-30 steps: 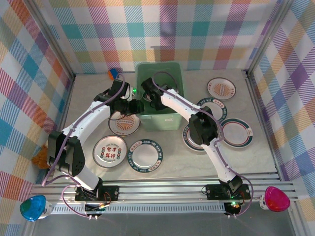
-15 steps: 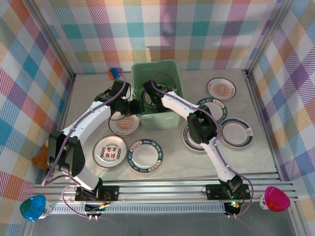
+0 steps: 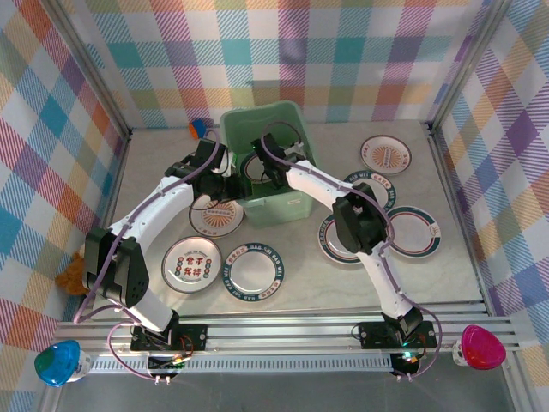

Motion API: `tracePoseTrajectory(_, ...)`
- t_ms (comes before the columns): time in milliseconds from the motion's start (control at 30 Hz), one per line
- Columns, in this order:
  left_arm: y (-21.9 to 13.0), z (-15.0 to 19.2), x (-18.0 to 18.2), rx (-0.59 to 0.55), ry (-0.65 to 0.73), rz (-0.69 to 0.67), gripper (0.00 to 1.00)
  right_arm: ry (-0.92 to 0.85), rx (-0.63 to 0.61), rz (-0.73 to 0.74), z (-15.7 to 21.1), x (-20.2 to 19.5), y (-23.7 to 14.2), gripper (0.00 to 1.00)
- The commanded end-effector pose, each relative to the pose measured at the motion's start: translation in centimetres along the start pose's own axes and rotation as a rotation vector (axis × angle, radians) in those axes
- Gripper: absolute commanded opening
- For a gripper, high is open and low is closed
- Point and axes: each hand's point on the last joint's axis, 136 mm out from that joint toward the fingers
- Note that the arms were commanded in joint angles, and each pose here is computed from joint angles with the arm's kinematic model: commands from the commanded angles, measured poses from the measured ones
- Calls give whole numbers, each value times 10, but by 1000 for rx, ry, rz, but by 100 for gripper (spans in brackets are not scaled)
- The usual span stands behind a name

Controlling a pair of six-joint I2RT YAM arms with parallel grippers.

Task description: Place the plates into the plastic bin on the countertop

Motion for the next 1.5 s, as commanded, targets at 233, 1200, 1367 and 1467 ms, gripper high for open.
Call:
tracePoseTrajectory(233, 6, 29, 13, 106, -1, -46, 40, -48, 5, -131, -26, 50, -39, 99)
tracePoseTrajectory(1200, 0, 38, 4, 162, 84, -1, 37, -269, 59, -240, -35, 103, -85, 99)
tracePoseTrajectory(1367, -6, 37, 1, 172, 112, 5, 37, -386, 51, -307, -48, 132, -123, 99)
tracePoseTrajectory(1467, -9, 39, 0, 182, 119, 6, 37, -442, 51, -313, -55, 131, -144, 99)
Point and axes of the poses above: each hand's point on the last joint's axis, 136 mm out from that joint toward the fingers, its own y axis out along the fingers, its own x axis along the line the jaws close on, z = x × y, and after that the axes turned 8 degrees about y, right-handed
